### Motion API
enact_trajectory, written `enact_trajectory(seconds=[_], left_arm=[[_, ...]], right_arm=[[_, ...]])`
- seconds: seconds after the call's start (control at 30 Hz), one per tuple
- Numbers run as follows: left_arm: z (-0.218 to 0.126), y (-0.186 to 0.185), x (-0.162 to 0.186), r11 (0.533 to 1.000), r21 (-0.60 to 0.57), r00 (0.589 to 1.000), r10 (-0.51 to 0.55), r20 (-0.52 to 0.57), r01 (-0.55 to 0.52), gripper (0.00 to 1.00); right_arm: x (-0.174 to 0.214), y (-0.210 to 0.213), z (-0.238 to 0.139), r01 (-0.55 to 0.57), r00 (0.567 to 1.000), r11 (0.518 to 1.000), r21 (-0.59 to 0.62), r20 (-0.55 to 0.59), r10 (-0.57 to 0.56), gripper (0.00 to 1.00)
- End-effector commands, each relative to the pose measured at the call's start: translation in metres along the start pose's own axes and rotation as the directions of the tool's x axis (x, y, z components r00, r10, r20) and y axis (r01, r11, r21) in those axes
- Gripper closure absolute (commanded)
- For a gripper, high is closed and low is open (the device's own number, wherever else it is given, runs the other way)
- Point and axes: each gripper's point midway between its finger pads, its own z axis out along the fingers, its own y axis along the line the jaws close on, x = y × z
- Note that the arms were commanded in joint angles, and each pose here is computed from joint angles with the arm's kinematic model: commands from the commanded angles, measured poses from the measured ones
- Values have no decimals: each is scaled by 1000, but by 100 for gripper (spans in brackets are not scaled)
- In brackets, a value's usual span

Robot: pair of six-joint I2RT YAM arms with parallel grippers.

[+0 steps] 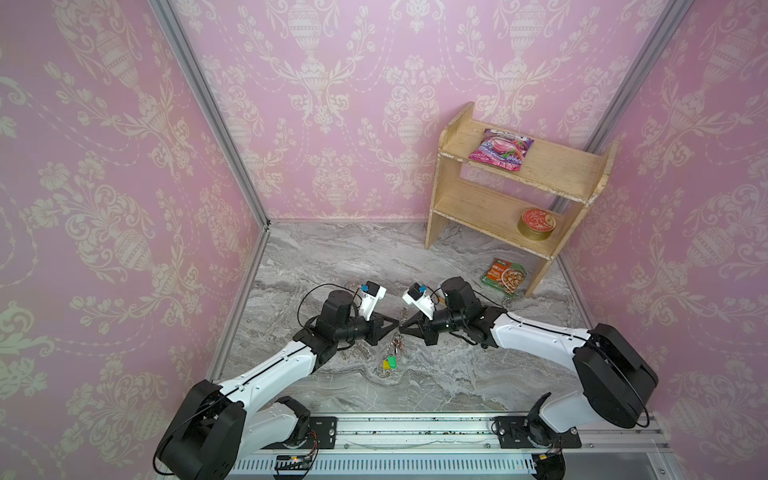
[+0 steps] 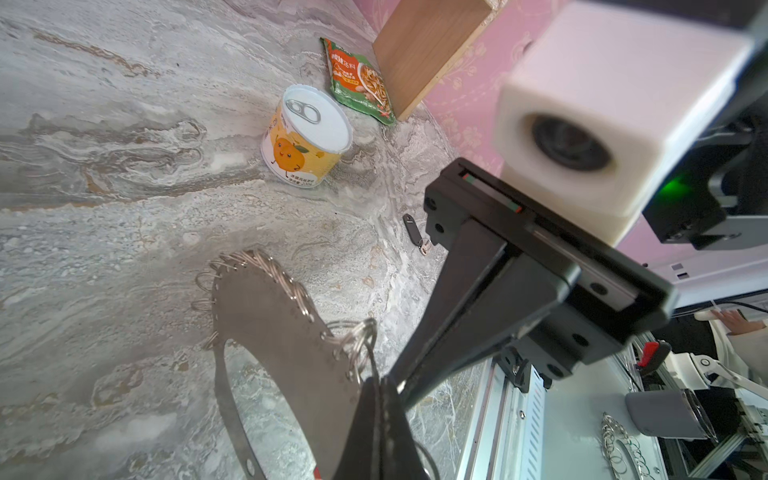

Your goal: Put the keys on the keyring

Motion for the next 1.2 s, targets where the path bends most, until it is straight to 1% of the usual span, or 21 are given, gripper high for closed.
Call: enact_trajectory(seconds=[0.0,0.1,0.2,0.3,0.43,0.57,0.73,0.93,1.07,1.17], left_arm=[[3,-4,5,1000,22,999,-13,-35,14,100],[2,-5,3,1000,14,999,-5,-37,6,100],[2,-6,3,1000,6,999,-6,-41,7,93],[3,-8,3,1000,11,999,-1,-46,1,88],[8,-13,7,1000,21,997,9,-72,-7,87],[12,-15,11,1000,20,995,19,-101,-18,87],[17,-13,16,1000,16,991,22,-135,-20,86],[24,-12,18,1000,18,988,25,-151,-23,86],[27,-13,19,999,23,986,28,-162,-24,86],[29,-13,19,999,24,986,31,-165,-27,86]], right_arm=[[32,-3,-3,-89,994,993,75,-61,94,100],[47,-4,-8,-118,989,986,117,-78,127,100],[60,-11,-13,-141,984,974,179,-84,158,100],[74,-20,-14,-162,976,960,227,-104,189,100],[91,-32,-10,-182,965,946,269,-136,224,100],[99,-43,-6,-189,961,932,309,-137,241,100],[109,-50,0,-195,954,928,319,-157,254,100],[110,-50,-2,-183,957,928,326,-158,244,91],[110,-48,-6,-175,958,927,331,-161,238,82],[112,-48,-8,-174,955,926,336,-170,242,78]])
